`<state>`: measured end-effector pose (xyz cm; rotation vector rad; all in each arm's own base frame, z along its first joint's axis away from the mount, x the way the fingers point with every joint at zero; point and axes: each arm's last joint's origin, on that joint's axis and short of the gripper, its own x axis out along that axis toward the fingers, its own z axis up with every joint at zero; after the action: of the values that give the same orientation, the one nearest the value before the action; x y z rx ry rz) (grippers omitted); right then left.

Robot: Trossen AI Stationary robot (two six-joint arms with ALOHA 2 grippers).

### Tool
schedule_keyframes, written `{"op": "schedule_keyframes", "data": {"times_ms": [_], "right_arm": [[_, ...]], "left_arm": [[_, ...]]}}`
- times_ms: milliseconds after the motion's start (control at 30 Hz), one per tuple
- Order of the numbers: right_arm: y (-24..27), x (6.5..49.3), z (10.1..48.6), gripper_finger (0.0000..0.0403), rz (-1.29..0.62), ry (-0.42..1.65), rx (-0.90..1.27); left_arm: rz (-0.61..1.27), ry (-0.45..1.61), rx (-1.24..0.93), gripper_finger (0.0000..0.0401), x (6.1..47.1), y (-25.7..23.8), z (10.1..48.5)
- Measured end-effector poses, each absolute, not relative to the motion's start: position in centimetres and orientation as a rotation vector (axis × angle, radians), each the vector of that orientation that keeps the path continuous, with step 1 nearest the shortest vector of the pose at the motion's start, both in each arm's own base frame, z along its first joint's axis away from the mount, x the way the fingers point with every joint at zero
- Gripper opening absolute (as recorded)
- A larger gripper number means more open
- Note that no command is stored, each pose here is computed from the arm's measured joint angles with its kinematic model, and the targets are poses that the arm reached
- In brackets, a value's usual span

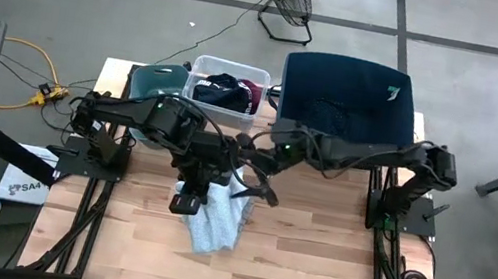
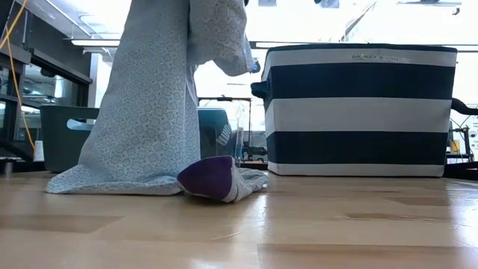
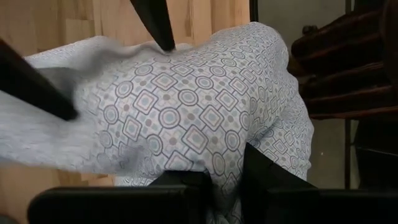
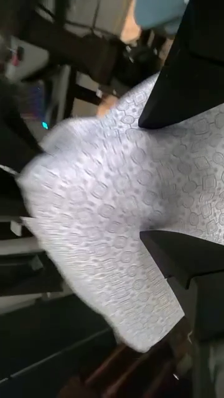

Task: Pick & Place Cloths
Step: Put the white polo shirt into the blue laundry organizer

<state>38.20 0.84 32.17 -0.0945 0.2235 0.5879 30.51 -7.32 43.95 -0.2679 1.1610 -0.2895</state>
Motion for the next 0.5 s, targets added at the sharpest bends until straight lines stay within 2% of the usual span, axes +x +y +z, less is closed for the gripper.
{"op": "schedule_keyframes", "data": {"times_ms": [500], "right_arm": [[3.4, 40.5, 29.5, 0.0272, 0.574, 0.205, -0.119]], "left_arm": [[-0.226, 1.033, -0.119, 0.0042, 31.4, -7.1, 44.3]]}}
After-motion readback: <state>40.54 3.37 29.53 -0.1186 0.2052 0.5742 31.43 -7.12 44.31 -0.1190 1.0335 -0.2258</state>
